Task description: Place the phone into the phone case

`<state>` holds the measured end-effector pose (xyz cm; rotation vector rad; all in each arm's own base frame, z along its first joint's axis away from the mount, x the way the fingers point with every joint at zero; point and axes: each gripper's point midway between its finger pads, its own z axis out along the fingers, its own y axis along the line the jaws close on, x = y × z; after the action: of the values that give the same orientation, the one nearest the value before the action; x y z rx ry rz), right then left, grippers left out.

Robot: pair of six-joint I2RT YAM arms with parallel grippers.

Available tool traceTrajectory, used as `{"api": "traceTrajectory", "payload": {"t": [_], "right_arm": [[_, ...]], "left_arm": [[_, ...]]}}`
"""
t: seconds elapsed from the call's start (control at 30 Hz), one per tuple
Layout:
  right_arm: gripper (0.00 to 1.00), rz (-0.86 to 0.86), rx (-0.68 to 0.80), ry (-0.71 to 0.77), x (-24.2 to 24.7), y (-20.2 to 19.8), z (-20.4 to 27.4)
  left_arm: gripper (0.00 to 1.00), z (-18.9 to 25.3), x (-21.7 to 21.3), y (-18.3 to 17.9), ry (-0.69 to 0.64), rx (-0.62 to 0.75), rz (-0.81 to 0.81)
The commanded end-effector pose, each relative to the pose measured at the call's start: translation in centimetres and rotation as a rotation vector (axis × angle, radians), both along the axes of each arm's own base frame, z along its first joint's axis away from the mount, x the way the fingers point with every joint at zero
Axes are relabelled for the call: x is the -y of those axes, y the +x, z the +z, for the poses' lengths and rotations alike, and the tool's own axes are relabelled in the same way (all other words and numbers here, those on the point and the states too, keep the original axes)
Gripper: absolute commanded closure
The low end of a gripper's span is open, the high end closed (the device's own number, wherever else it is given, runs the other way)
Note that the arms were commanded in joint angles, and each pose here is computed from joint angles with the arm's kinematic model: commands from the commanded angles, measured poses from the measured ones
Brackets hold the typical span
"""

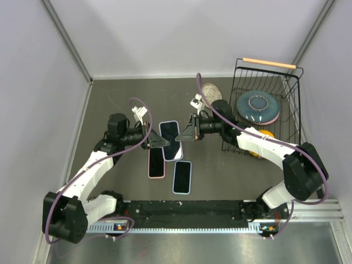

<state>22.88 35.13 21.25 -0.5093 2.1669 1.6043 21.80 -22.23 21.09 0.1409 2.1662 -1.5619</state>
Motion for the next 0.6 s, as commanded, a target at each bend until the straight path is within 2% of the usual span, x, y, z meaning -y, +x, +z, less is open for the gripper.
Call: {"api": "traceTrajectory", "payload": {"t": [0.0, 0.17, 0.2, 0.27, 0.3, 0.33, 0.37, 0.4, 0.43, 0.5, 0.57], "right_arm": [[1.0, 0.01, 0.092, 0.123, -0.8, -0.1, 4.5], [0.98, -0.043, 0.075, 0.061, -0.3, 0.3, 3.8], [0.8, -0.07, 0.111, 0.03, 0.2, 0.8, 3.6], [0.6, -0.089, 0.118, -0.03, 1.0, 0.6, 2.9], [0.43, -0.109, 0.173, -0.029, 1.5, 0.7, 3.8], [0.36, -0.114, 0.174, -0.047, 1.9, 0.5, 3.6], [0.31, -0.119, 0.174, -0.059, 2.3, 0.2, 3.6], [0.17, -0.129, 0.189, -0.069, 2.6, 0.2, 3.7], [0.12, -0.139, 0.209, -0.062, 3.0, -0.1, 4.6], [0.01, -0.149, 0.234, -0.074, 3.6, -0.4, 5.1], [0.01, -0.166, 0.272, -0.065, 4.4, -0.8, 6.2]], "left_arm": [[1.0, -1.2, -1.0, 1.6, 0.125, 0.002, 0.082], [1.0, -0.4, -1.2, 1.6, 0.121, 0.029, 0.102], [1.0, -0.7, -1.5, 1.5, 0.145, 0.025, 0.103], [1.0, -0.4, -2.0, 1.5, 0.183, 0.046, 0.1], [1.0, -0.6, -2.5, 1.7, 0.202, 0.042, 0.109], [1.0, -1.1, -3.0, 1.0, 0.228, 0.005, 0.101], [1.0, -0.8, -3.4, 1.1, 0.253, 0.038, 0.095], [1.0, -1.1, -4.4, 1.3, 0.279, 0.031, 0.122], [1.0, -1.7, -5.1, 0.6, 0.311, -0.012, 0.127], [1.0, -2.7, -6.9, 1.0, 0.4, -0.003, 0.179], [1.0, -4.2, -8.3, 0.6, 0.48, -0.031, 0.19]]}}
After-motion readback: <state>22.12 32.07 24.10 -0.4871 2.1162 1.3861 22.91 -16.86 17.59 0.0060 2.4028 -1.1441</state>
